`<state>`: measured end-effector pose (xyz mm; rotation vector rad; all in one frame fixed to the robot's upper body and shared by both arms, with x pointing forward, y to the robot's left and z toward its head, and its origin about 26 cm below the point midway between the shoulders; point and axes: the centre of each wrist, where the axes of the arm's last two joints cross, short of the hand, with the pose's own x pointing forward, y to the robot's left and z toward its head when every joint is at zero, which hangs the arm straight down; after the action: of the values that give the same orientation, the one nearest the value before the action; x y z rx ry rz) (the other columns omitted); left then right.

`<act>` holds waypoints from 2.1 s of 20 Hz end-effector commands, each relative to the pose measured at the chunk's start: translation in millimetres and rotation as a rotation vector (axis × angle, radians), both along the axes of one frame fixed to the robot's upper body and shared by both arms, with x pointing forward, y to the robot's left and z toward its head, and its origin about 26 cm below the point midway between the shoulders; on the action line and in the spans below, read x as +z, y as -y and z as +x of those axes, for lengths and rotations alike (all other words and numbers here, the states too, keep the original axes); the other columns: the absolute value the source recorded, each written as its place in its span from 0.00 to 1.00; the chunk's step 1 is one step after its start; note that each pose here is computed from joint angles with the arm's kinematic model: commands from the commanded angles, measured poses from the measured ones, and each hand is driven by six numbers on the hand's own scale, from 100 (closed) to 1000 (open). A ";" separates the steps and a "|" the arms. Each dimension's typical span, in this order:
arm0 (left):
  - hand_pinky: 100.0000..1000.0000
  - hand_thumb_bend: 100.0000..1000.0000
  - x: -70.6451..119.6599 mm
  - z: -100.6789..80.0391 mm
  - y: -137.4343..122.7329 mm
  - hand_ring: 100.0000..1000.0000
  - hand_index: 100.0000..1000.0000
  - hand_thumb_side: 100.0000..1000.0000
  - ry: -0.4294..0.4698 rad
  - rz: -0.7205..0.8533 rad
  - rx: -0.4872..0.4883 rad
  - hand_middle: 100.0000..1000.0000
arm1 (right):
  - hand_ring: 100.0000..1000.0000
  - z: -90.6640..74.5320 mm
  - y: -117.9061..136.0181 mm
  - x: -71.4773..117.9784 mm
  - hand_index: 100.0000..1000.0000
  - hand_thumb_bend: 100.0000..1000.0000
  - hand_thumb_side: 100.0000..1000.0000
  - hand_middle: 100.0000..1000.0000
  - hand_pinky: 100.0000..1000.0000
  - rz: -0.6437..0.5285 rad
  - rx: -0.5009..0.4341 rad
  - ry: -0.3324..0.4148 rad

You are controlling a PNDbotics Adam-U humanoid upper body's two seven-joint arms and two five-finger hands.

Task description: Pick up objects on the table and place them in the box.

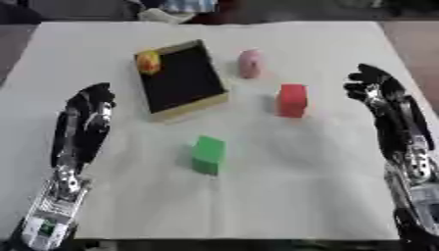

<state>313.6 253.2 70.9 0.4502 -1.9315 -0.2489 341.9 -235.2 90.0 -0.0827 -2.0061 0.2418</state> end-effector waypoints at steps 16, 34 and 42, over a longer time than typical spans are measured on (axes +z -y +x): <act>0.74 0.05 6.4 0.3 -1.8 0.60 0.77 0.79 0.021 0.006 -0.003 0.57 | 0.71 17.6 3.4 29.2 0.85 0.00 0.66 0.70 0.77 -0.102 0.012 0.072; 0.74 0.05 2.7 -0.9 -0.8 0.60 0.77 0.79 0.004 0.014 -0.019 0.57 | 0.86 99.5 -21.2 83.3 0.99 0.00 0.55 0.88 0.83 -0.847 0.290 0.088; 0.74 0.05 1.2 -1.7 -1.7 0.60 0.77 0.79 -0.001 0.015 -0.017 0.57 | 0.93 127.3 -21.8 82.4 1.00 0.19 0.50 0.94 0.85 -1.209 0.362 0.037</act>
<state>311.5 252.5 67.4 0.4370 -1.9203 -0.2654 464.8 -206.2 161.9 -0.4198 -1.6558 1.6007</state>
